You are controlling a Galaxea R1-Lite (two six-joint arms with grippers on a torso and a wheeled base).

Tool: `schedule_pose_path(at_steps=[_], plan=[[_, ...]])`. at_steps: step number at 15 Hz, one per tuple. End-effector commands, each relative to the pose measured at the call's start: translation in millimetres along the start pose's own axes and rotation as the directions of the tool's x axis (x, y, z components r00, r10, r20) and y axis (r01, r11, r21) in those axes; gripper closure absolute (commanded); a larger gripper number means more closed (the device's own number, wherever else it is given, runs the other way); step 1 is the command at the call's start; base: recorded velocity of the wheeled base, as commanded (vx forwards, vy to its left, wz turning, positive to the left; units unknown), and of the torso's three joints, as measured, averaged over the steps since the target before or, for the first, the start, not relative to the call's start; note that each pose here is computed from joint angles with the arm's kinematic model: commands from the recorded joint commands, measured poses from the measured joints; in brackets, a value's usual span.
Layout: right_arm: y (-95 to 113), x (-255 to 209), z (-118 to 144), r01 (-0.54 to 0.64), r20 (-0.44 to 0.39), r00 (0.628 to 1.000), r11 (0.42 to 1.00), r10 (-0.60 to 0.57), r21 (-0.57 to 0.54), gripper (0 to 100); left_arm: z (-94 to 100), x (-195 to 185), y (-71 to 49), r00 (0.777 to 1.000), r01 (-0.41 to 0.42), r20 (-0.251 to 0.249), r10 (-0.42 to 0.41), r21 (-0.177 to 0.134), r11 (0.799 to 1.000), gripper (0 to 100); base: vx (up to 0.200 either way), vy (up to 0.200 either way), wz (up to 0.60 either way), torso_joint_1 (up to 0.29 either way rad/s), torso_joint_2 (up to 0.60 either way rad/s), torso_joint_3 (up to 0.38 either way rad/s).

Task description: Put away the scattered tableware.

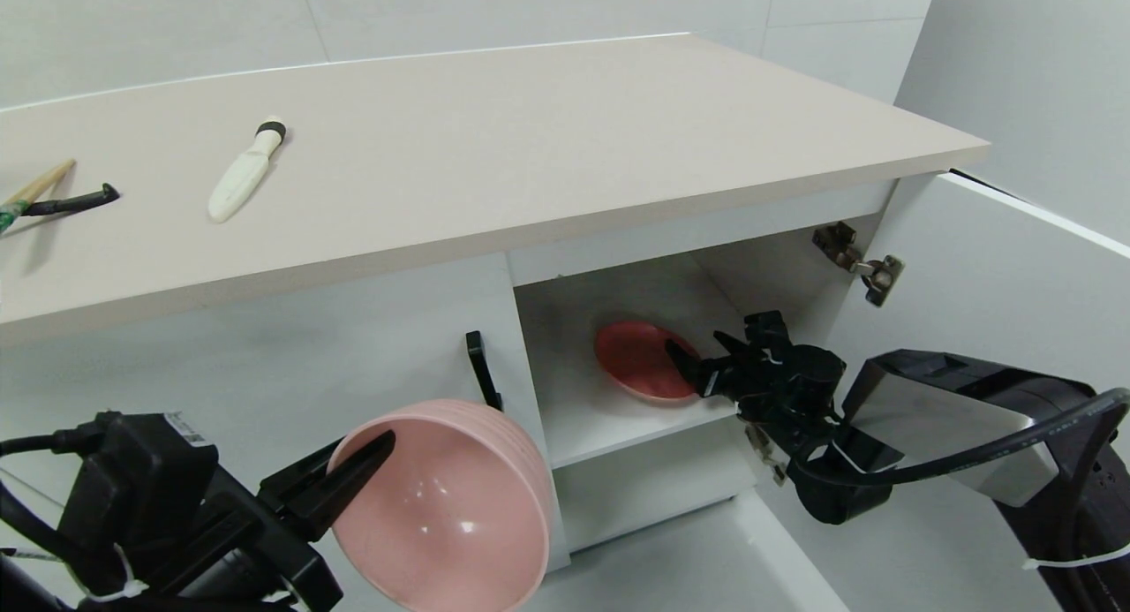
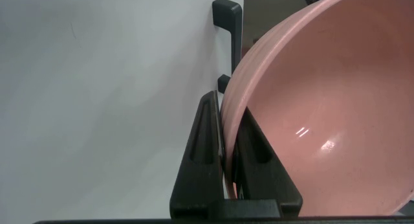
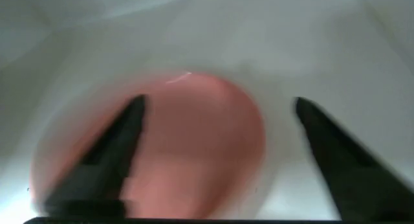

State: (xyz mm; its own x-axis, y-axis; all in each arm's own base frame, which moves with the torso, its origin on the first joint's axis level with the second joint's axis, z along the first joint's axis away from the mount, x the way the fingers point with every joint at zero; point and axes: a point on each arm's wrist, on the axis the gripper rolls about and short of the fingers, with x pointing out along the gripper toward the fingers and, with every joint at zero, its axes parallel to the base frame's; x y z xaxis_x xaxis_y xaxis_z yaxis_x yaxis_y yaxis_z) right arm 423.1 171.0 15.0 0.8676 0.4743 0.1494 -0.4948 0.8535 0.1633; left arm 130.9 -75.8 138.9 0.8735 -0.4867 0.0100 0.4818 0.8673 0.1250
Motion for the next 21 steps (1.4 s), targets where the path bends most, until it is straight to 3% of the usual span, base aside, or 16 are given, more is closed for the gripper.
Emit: schedule_pose_path(at_steps=[1, 4, 8, 10, 13, 14, 15, 21], plan=[[3.8, 0.8, 30.2, -0.006, 0.061, 0.998, 0.999, 0.008, -0.044, 0, 0.7, -0.5, 0.1, 1.000, -0.001, 0.005, 0.001, 0.002, 1.000, 100, 0.000, 0.000, 0.00, 0.000, 0.00, 0.000], [21.8, -34.2, 92.5, -0.006, 0.090, 0.996, 0.993, 0.017, -0.117, 0, 1.7, -0.5, 0.2, 1.000, -0.001, 0.013, 0.001, 0.009, 1.000, 100, 0.000, 0.000, 0.00, 0.000, 0.00, 0.000], [37.3, -119.2, 122.0, -0.004, -0.031, 1.000, 0.982, -0.002, -0.187, 0, 3.0, 1.6, -0.1, 1.000, 0.000, 0.018, -0.002, 0.084, 0.996, 100, 0.000, 0.000, 0.00, 0.000, 0.00, 0.000], [44.5, -165.1, 130.0, -0.007, -0.089, 0.996, 0.974, -0.013, -0.226, 0, 11.7, 13.5, -7.8, 0.998, 0.036, 0.051, -0.041, 0.095, 0.995, 100, 0.000, 0.000, 0.00, 0.000, 0.00, 0.000], [49.9, -200.9, 148.6, 0.004, -0.064, 0.998, 0.972, -0.020, -0.234, 0, 23.4, 33.6, -29.1, 0.995, 0.055, 0.082, -0.063, 0.087, 0.995, 100, 0.000, 0.000, 0.00, 0.000, 0.00, 0.000], [49.9, -200.9, 148.6, 0.004, -0.064, 0.998, 0.972, -0.020, -0.234, 0, 23.4, 33.6, -29.1, 0.995, 0.055, 0.082, -0.063, 0.087, 0.995, 100, 0.000, 0.000, 0.00, 0.000, 0.00, 0.000], [50.5, -217.1, 158.7, 0.022, -0.034, 0.999, 0.971, -0.031, -0.238, 0, 25.1, 47.0, -47.7, 0.996, 0.055, 0.072, -0.061, 0.080, 0.995, 100, 0.000, 0.000, 0.00, 0.000, 0.00, 0.000], [51.1, -235.0, 160.8, 0.034, -0.038, 0.998, 0.971, -0.045, -0.236, 0, 13.6, 74.2, -69.5, 0.995, 0.099, 0.019, -0.102, 0.105, 0.990, 100, 0.000, 0.000, 0.00, 0.000, 0.00, 0.000]])
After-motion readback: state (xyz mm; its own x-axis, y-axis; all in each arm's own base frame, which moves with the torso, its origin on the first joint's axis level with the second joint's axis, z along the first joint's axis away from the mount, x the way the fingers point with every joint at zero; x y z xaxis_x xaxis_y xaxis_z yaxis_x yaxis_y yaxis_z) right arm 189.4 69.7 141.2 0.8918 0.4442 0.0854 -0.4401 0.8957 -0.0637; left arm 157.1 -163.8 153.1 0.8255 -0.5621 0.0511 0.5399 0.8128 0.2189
